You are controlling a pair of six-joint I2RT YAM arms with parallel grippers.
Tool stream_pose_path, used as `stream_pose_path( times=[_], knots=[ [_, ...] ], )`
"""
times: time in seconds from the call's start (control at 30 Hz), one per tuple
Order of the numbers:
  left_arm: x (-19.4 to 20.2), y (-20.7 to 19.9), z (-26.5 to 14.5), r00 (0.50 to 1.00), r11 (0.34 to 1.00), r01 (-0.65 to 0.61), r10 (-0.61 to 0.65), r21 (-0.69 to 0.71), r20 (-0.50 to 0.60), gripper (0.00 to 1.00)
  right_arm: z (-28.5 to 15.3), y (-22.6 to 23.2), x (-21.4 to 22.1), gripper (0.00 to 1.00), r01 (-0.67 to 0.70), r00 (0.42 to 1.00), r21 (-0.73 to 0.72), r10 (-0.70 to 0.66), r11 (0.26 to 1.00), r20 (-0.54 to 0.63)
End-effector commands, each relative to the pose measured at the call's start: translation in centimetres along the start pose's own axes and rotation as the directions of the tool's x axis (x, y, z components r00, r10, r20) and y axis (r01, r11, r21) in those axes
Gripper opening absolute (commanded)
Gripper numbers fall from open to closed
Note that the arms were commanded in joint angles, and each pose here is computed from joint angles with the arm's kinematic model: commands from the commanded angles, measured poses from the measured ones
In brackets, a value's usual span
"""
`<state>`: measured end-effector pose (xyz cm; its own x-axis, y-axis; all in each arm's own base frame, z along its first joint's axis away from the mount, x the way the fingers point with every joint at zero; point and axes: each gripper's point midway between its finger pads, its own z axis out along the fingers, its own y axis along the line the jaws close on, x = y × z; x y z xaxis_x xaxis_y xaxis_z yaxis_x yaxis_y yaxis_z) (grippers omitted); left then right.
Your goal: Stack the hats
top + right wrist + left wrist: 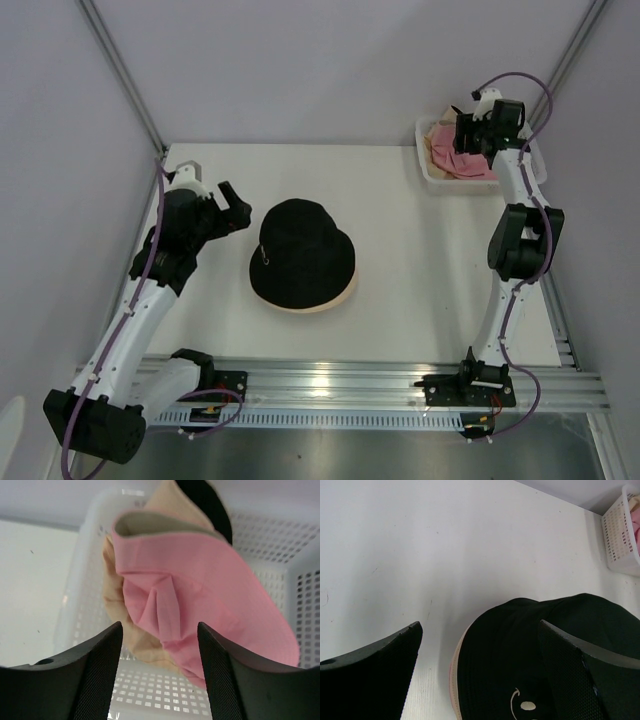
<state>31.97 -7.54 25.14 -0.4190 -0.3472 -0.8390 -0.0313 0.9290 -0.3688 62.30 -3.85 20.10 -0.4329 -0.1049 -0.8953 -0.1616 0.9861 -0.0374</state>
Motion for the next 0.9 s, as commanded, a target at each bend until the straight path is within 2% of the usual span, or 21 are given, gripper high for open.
stream_pose_path(
  times=[0.0,0.13,0.33,0.47,0.57,0.6,0.67,0.7,0.73,0.87],
  knots=[
    [-0.7,0.0,-0.4,0.999,1.0,-0.012,0.011,0.014,0.03,0.99,1.2,-0.2,4.5,0.65,0.032,0.992,0.007,-0.031,0.999,-0.121],
    [-0.8,0.1,-0.1,0.999,1.0,-0.006,0.006,0.008,0.035,1.0,2.7,-0.2,7.2,0.65,0.055,0.983,-0.004,-0.055,0.998,-0.173],
    [-0.6,0.0,0.8,1.0,1.0,-0.001,0.0,0.002,0.007,1.0,4.5,-1.2,9.0,0.67,0.087,0.975,0.039,-0.077,0.995,-0.209],
    [-0.8,0.1,1.3,1.0,1.0,-0.002,0.002,-0.011,0.001,1.0,5.2,-3.8,9.3,0.67,0.129,0.971,0.195,-0.084,0.972,-0.223],
    [-0.6,0.1,1.9,1.0,1.0,0.002,-0.003,-0.013,-0.011,1.0,5.6,-4.4,9.0,0.55,0.127,0.976,0.223,-0.082,0.966,-0.203],
    [-0.7,0.0,2.0,1.0,1.0,0.004,-0.004,-0.01,-0.013,1.0,5.7,-4.5,9.0,0.43,0.124,0.977,0.226,-0.079,0.966,-0.199],
    [-0.6,-0.1,2.4,1.0,1.0,0.008,-0.009,-0.01,-0.02,1.0,6.0,-4.6,8.5,0.28,0.122,0.981,0.23,-0.082,0.966,-0.176],
    [-0.7,-0.1,2.4,1.0,1.0,0.008,-0.009,-0.01,-0.02,0.99,6.0,-4.6,8.2,0.09,0.12,0.983,0.231,-0.082,0.965,-0.165],
    [-0.6,-0.1,2.6,1.0,1.0,0.008,-0.008,-0.009,-0.025,0.99,6.1,-4.4,7.6,0.0,0.111,0.986,0.227,-0.079,0.967,-0.145],
    [-1.1,-0.5,2.7,1.0,1.0,0.01,-0.01,-0.001,-0.019,1.0,5.0,-3.6,3.6,0.0,0.059,0.998,0.184,-0.052,0.981,-0.043]
  ],
)
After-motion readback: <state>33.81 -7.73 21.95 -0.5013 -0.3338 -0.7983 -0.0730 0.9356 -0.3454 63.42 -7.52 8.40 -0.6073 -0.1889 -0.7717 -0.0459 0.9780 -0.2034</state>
